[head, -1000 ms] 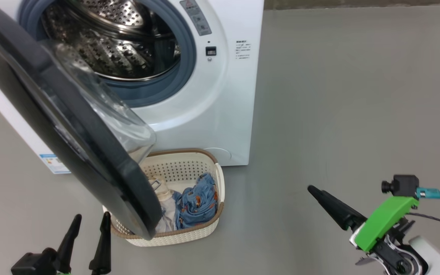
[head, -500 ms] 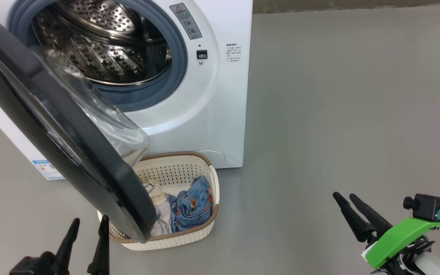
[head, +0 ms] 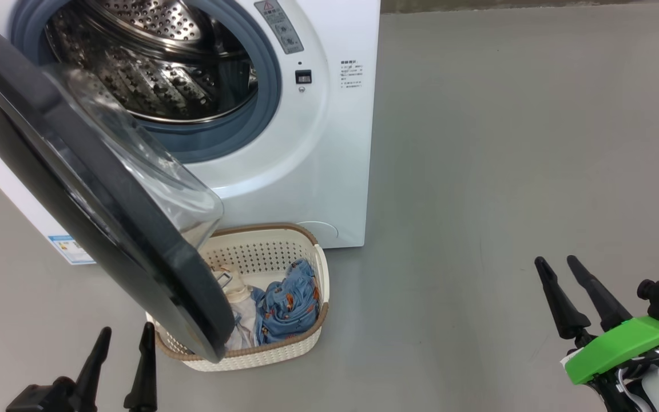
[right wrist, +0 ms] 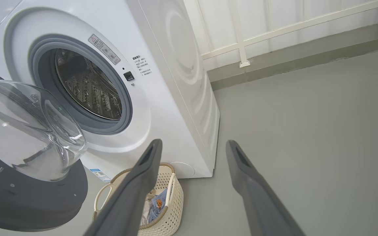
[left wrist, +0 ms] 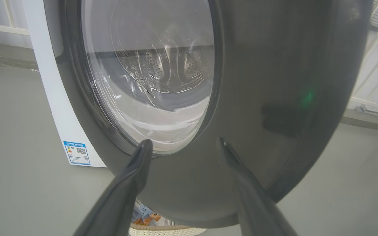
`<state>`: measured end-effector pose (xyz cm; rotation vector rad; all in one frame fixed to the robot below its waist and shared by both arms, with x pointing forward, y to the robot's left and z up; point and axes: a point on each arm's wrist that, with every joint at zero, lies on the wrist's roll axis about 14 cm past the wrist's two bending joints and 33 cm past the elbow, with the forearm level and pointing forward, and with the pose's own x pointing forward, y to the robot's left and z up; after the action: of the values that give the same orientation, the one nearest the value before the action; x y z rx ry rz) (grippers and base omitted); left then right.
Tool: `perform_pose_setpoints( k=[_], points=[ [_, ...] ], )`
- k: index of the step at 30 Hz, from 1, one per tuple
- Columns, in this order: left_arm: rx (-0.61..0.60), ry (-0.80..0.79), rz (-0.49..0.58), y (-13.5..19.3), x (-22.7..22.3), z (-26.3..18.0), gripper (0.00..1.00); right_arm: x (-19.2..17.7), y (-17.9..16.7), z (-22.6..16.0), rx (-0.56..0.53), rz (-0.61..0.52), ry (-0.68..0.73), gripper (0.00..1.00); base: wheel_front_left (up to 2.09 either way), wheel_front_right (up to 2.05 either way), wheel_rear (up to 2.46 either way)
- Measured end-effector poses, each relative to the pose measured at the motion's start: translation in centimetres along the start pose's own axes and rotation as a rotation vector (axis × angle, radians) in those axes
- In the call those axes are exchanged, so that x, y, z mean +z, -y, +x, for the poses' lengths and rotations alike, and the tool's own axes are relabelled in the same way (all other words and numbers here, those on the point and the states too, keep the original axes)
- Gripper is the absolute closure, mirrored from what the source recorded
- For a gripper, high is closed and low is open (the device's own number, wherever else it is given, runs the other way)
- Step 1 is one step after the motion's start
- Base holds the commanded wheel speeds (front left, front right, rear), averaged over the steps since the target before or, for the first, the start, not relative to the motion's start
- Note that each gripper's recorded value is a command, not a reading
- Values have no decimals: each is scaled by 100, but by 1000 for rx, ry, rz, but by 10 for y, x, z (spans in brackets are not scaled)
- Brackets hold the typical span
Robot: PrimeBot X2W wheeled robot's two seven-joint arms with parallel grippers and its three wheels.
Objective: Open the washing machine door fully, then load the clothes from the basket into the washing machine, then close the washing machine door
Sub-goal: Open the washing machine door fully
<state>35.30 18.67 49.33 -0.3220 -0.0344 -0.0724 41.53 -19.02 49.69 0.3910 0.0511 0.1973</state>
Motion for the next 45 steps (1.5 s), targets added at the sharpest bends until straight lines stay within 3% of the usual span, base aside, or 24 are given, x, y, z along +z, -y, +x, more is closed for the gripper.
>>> perform_pose_setpoints(
  k=[9, 27, 28, 29, 30, 31, 35, 39, 45],
  points=[
    [4, 6, 2, -1, 2, 0, 0, 0, 5, -8, -29, -100, 27, 0, 0, 0, 0],
    [8, 2, -1, -2, 0, 0, 0, -20, 11, -17, -61, -158, -20, 0, 0, 0, 0],
    [8, 2, -1, -2, 0, 0, 5, -20, 11, -18, -63, -158, -20, 0, 0, 0, 0],
    [9, 2, -1, -2, 0, -1, 52, -20, 12, -19, -66, -158, -20, 0, 0, 0, 0],
    [9, 2, -1, -2, 1, -1, 85, -21, 13, -20, -69, -158, -21, 0, 0, 0, 0],
    [9, 4, -1, -2, 1, -1, 100, -21, 13, -21, -71, -157, -22, 0, 0, 0, 0],
    [14, 47, 1, -3, 14, 1, 100, -20, 12, -20, -67, -163, -19, 0, 0, 0, 0],
    [35, 221, 3, -8, 68, 6, 100, -23, 10, -22, -62, -163, -26, 0, 0, 0, 0],
    [-32, 465, 26, 17, 144, -1, 100, -23, 6, -21, -52, -166, -24, 0, 0, 0, 0]
  ],
)
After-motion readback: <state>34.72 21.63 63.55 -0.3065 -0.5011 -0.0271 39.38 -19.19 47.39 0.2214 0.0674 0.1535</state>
